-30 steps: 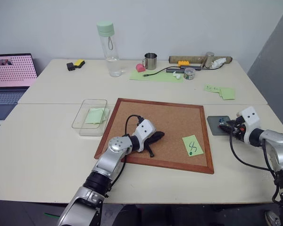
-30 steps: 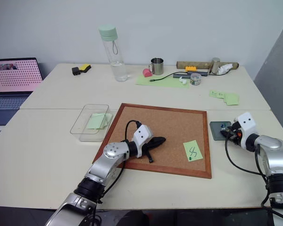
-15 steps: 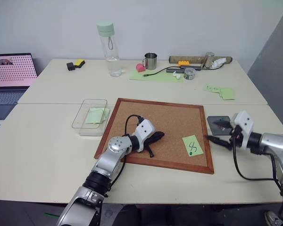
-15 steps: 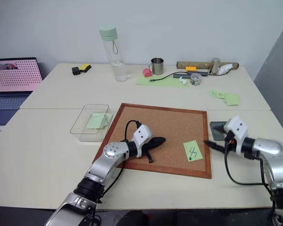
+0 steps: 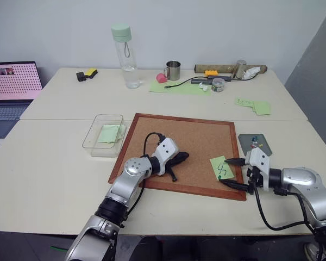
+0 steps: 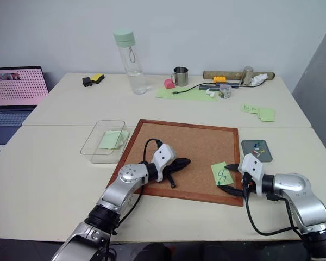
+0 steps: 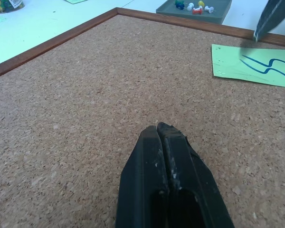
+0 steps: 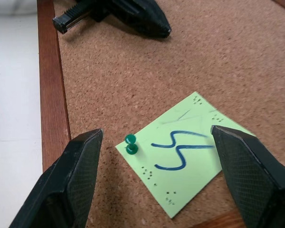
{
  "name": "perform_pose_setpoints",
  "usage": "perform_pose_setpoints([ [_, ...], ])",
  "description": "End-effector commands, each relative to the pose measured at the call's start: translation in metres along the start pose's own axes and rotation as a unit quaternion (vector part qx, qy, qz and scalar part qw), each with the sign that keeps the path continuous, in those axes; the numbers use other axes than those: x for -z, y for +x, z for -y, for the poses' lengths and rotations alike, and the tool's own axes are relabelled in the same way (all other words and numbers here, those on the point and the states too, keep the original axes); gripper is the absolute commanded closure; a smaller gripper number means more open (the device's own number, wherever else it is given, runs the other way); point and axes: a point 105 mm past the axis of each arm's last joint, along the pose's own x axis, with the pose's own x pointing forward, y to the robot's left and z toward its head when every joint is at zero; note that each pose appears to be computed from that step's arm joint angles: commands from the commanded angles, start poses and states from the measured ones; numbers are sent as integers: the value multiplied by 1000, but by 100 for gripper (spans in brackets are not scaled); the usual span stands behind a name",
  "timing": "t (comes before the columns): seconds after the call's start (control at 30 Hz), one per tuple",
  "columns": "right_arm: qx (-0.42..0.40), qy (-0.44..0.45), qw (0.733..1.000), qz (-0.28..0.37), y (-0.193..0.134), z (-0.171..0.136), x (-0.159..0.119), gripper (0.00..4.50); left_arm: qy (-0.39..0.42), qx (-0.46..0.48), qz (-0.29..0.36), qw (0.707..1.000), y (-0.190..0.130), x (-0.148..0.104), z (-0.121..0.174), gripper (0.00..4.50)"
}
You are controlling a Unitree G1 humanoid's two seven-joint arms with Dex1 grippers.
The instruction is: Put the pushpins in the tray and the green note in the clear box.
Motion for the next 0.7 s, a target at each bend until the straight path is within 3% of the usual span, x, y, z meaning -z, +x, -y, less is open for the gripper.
perform_pose_setpoints([
  [0.03,3,-16,1000,7,2,1,-1,141,-18,-14,-49,999,-9,26,-3,450],
  [0.53,-7,-17,1000,15,5,1,0,442,-26,-22,-49,998,-10,29,0,450],
  [0.7,-8,-19,1000,23,4,0,-6,446,-27,-22,-50,998,-10,30,0,450],
])
